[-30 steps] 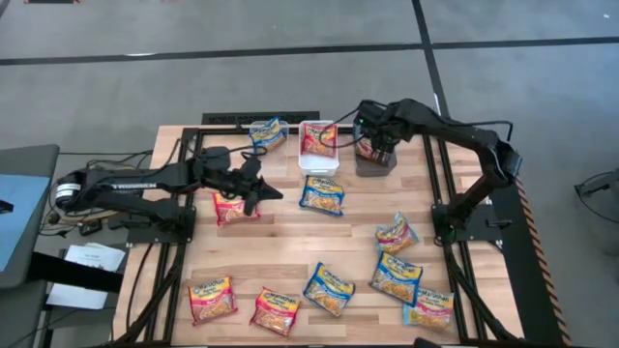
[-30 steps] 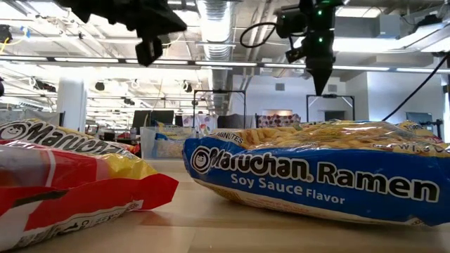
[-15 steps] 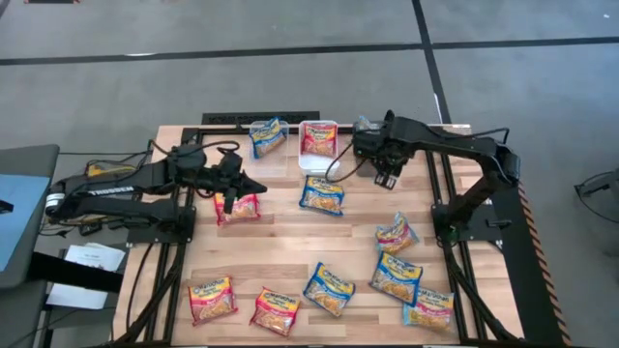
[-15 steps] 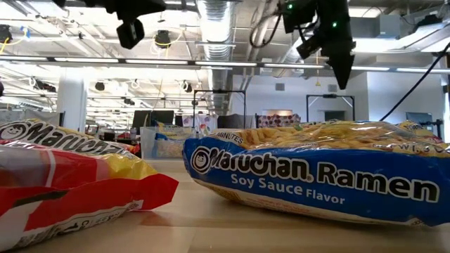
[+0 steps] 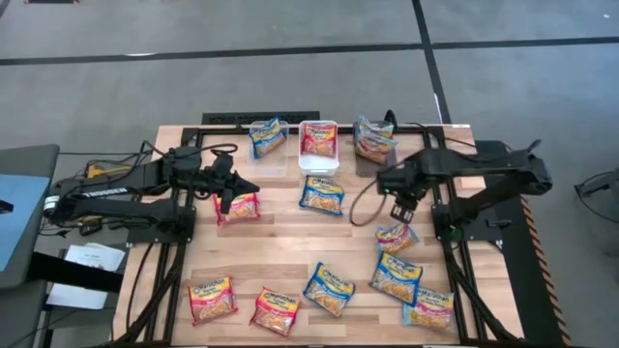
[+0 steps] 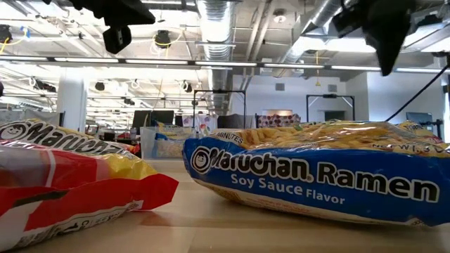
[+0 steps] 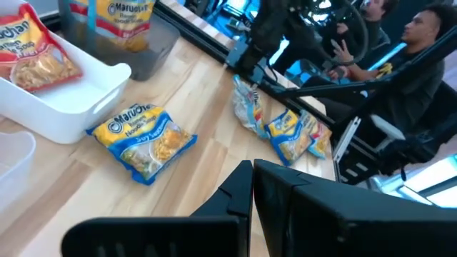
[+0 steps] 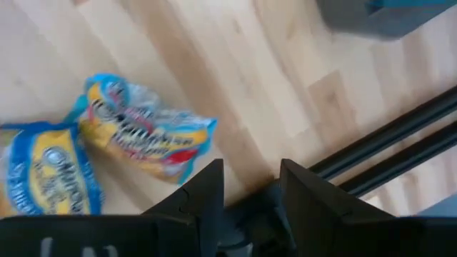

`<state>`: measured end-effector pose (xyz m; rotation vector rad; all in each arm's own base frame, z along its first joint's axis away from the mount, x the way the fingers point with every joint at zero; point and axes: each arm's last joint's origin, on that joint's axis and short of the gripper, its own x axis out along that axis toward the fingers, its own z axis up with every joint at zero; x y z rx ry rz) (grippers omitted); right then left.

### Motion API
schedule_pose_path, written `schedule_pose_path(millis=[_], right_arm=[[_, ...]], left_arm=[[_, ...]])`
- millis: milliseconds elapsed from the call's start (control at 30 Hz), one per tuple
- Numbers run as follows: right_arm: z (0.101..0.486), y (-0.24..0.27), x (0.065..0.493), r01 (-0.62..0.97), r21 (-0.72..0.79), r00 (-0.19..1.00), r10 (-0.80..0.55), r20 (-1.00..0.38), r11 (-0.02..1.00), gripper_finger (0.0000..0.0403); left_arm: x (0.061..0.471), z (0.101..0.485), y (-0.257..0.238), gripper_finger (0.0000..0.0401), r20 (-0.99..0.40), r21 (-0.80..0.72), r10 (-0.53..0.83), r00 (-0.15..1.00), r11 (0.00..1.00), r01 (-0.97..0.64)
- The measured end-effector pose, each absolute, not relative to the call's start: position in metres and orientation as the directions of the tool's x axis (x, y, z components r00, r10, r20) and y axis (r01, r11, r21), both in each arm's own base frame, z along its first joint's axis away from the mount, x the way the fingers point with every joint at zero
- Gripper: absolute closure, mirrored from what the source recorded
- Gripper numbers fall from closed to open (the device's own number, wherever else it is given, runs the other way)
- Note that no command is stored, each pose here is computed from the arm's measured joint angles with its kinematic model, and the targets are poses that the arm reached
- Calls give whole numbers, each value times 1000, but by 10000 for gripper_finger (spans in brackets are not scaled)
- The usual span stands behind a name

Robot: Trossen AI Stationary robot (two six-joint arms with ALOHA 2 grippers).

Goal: Sort Maruchan noodles
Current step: Put the blue noodle pack into the transparent bin

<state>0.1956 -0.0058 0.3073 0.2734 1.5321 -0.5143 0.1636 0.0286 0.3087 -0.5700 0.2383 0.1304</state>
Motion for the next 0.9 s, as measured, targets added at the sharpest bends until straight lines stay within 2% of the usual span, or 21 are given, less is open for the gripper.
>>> schedule_pose_path(millis=[267, 533, 700, 900], right_arm=[[312, 20, 180, 517, -90, 22, -118, -993, 851, 241], [307, 42, 183, 517, -102, 5, -123, -992, 850, 219], [301, 53, 188, 524, -105, -18, -113, -993, 845, 193], [294, 73, 193, 560, -20, -60, 16, -998, 828, 180]], left_arm=[[164, 308, 29, 401, -266, -494, 57, 962, 849, -187], [163, 306, 29, 401, -284, -460, 58, 957, 868, -189], [164, 307, 30, 401, -272, -323, 89, 958, 930, -178], [164, 309, 30, 401, -251, -191, 97, 963, 970, -148]])
